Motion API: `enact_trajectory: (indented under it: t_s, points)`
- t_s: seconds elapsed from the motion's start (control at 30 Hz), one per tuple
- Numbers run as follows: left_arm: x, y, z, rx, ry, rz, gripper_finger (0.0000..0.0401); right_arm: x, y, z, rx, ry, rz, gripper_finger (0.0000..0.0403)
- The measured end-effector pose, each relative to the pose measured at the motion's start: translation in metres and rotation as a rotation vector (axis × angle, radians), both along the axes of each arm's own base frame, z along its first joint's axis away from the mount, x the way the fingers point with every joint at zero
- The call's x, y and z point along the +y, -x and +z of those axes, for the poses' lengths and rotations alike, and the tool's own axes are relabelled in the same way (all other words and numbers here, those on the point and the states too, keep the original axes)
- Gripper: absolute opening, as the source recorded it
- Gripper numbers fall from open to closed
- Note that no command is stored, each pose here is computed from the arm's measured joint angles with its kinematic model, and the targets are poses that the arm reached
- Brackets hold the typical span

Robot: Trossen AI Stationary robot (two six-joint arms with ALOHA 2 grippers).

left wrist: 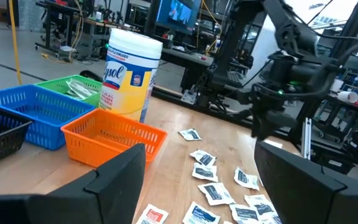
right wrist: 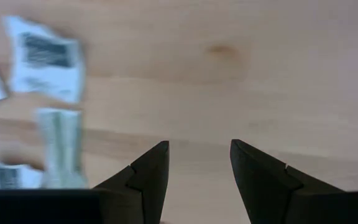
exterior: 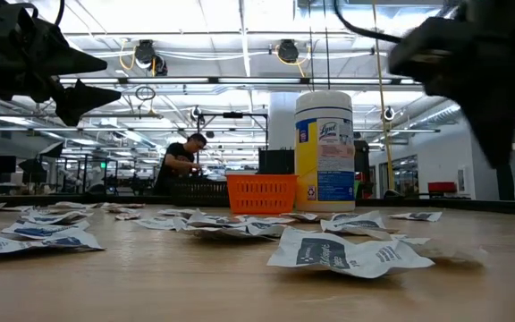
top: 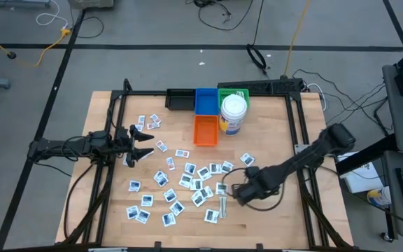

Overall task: Pick & Place First Aid Supplies
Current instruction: Put the green bandage pack into the green bin

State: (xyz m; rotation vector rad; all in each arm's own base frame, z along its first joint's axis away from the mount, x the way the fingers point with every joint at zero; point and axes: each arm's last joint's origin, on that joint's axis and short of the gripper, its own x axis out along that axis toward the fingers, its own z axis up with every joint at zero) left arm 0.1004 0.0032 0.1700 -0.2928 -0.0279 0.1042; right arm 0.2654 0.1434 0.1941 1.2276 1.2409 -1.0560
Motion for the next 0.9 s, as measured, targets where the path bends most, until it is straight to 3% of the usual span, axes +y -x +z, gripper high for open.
enact_trajectory:
  t_s: [0.27, 0.5, 0.9]
  points:
    - [0.0, 0.0, 0.0, 0.0, 0.0, 0.0, 0.0306, 0.018, -0.063, -0.002, -0.043, -0.019, -0.021, 0.0164]
    - [0.0, 0.0, 0.0, 0.0, 0.0, 0.0, 0.0306, 0.027, -0.098, -0.004, -0.08, -0.035, -0.031, 0.0164]
    - [0.0, 0.0, 0.0, 0.0, 0.0, 0.0, 0.0306, 0.034, -0.115, -0.039, -0.059, -0.061, -0.031, 0.0164]
